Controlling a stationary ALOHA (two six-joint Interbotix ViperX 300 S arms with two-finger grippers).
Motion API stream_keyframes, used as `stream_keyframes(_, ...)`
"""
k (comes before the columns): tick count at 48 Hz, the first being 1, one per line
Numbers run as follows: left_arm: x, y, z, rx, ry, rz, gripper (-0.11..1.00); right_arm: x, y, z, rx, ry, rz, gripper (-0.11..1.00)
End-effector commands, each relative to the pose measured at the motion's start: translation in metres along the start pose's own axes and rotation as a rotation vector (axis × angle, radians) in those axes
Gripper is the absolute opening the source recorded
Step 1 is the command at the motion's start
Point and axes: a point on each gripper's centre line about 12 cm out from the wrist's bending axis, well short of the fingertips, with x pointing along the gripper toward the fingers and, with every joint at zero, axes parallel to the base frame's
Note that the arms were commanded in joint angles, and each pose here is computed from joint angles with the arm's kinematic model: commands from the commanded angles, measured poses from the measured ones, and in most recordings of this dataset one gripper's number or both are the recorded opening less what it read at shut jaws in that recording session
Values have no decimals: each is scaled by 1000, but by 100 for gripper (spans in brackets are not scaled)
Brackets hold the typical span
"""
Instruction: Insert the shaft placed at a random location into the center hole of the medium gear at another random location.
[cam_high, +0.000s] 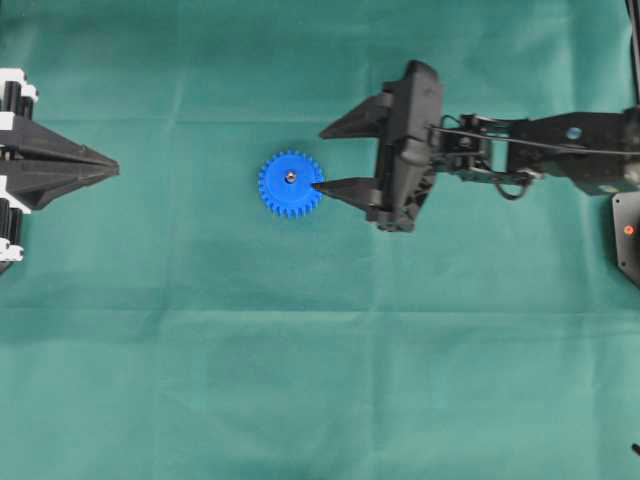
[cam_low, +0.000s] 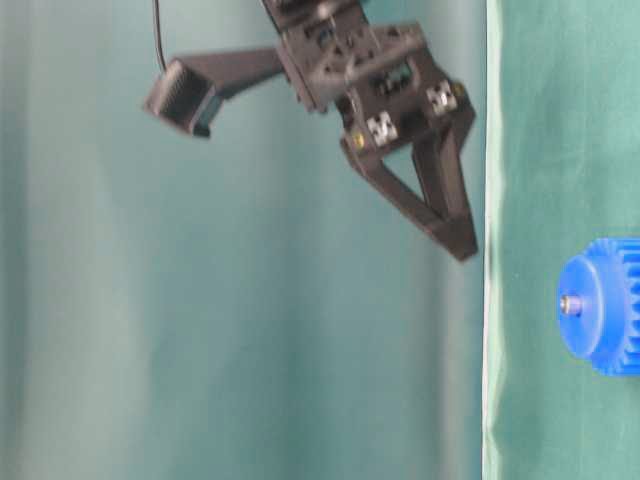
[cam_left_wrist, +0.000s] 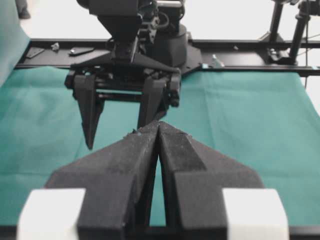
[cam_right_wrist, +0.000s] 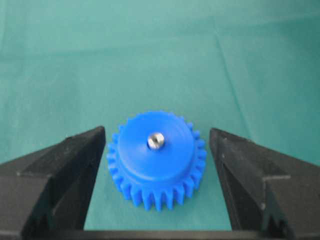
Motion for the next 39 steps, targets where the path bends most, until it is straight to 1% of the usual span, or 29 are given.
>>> stream_keyframes(1,2,1,8,0,-18,3,0,-15,0,13,14,-57,1,86)
stream_keyframes(11,2,1,7,0,-17,3,0,-38,-2,6,18,-55,-3,86)
stream_keyframes(18,2,1,8,0,-18,3,0,-48,-3,3,18,-57,-3,86)
stream_keyframes(39,2,1,8,0,-18,3,0,-51,-3,0,18,-49,-5,86)
